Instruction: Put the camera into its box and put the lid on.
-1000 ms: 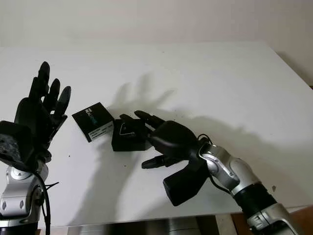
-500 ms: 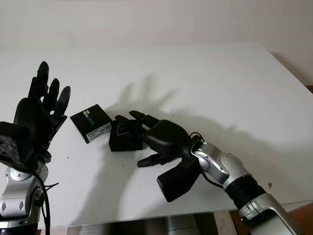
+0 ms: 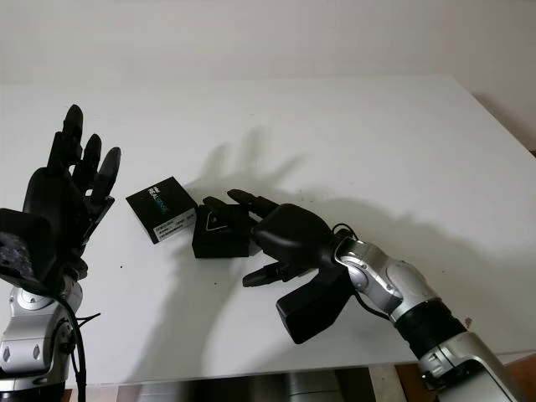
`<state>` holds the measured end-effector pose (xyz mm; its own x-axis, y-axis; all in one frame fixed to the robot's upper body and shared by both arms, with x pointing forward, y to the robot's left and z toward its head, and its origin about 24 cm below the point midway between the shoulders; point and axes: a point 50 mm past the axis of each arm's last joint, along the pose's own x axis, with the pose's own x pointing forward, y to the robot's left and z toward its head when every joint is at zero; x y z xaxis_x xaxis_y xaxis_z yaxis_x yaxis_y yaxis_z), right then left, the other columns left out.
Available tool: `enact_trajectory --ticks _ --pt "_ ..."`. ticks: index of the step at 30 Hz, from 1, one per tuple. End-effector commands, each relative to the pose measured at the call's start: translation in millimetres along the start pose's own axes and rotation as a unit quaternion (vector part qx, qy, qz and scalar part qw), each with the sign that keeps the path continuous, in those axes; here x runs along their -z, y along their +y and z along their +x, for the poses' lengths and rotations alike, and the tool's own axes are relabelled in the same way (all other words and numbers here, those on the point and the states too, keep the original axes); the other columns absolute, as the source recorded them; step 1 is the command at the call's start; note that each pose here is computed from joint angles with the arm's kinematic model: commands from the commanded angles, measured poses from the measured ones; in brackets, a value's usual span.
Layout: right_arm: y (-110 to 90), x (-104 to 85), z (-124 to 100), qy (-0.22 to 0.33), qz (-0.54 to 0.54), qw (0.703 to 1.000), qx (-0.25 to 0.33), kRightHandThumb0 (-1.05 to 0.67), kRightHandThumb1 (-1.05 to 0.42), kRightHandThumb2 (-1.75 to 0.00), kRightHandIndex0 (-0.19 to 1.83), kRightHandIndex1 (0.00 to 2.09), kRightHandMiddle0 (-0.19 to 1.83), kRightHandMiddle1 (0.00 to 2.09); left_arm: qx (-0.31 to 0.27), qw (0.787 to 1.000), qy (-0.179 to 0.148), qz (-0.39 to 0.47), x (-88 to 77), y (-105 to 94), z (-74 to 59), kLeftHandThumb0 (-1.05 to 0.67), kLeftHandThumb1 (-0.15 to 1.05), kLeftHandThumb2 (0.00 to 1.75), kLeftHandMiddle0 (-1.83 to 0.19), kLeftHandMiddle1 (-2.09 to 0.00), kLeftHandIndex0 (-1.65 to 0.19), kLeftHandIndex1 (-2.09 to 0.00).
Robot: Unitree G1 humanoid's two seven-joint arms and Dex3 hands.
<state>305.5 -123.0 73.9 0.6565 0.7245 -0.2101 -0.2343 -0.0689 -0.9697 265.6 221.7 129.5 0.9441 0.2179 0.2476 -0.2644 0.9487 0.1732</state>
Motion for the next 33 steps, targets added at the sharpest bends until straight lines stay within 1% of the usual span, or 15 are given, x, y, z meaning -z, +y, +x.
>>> enact_trajectory --ticks 1,19,25,29,31,33 --pt "17.1 9.6 -10.3 0.032 0.014 0.999 -0.035 -0.73 -1.05 -0.36 -0.04 0.05 0.4 0.06 -0.004 1.0 -0.01 0.002 -4.8 1.4 -1.0 -0.62 1.05 0.32 -0.08 -0.06 0.01 -0.06" --pt "20.3 12.7 -14.5 0.045 0.008 0.998 -0.053 -0.74 -1.05 -0.36 -0.03 0.06 0.42 0.06 -0.005 1.0 -0.01 -0.002 -5.0 0.8 -0.7 -0.63 1.05 0.31 -0.08 -0.05 0.01 -0.05" --pt "18.0 11.4 -12.4 0.042 0.011 0.998 -0.055 -0.74 -1.05 -0.36 -0.03 0.06 0.42 0.06 -0.005 1.0 -0.009 0.002 -5.0 0.5 -0.8 -0.63 1.05 0.32 -0.08 -0.06 0.0 -0.06" --pt "18.7 11.4 -12.2 0.043 0.01 0.997 -0.057 -0.74 -1.05 -0.36 -0.01 0.06 0.46 0.07 -0.007 1.0 -0.012 0.005 -6.4 1.2 -0.2 -0.63 1.05 0.32 -0.08 -0.06 0.0 -0.06" --pt "18.3 11.2 -12.4 0.044 0.012 0.997 -0.061 -0.74 -1.05 -0.36 -0.01 0.06 0.45 0.06 -0.008 1.0 -0.012 0.004 -6.7 1.8 -0.3 -0.63 1.05 0.31 -0.08 -0.05 0.01 -0.06" --pt "16.8 10.5 -13.0 0.044 0.026 0.997 -0.053 -0.74 -1.05 -0.36 -0.01 0.06 0.39 0.03 -0.01 1.0 -0.012 0.005 -6.6 2.0 0.0 -0.63 1.05 0.31 -0.08 -0.05 0.0 -0.06"
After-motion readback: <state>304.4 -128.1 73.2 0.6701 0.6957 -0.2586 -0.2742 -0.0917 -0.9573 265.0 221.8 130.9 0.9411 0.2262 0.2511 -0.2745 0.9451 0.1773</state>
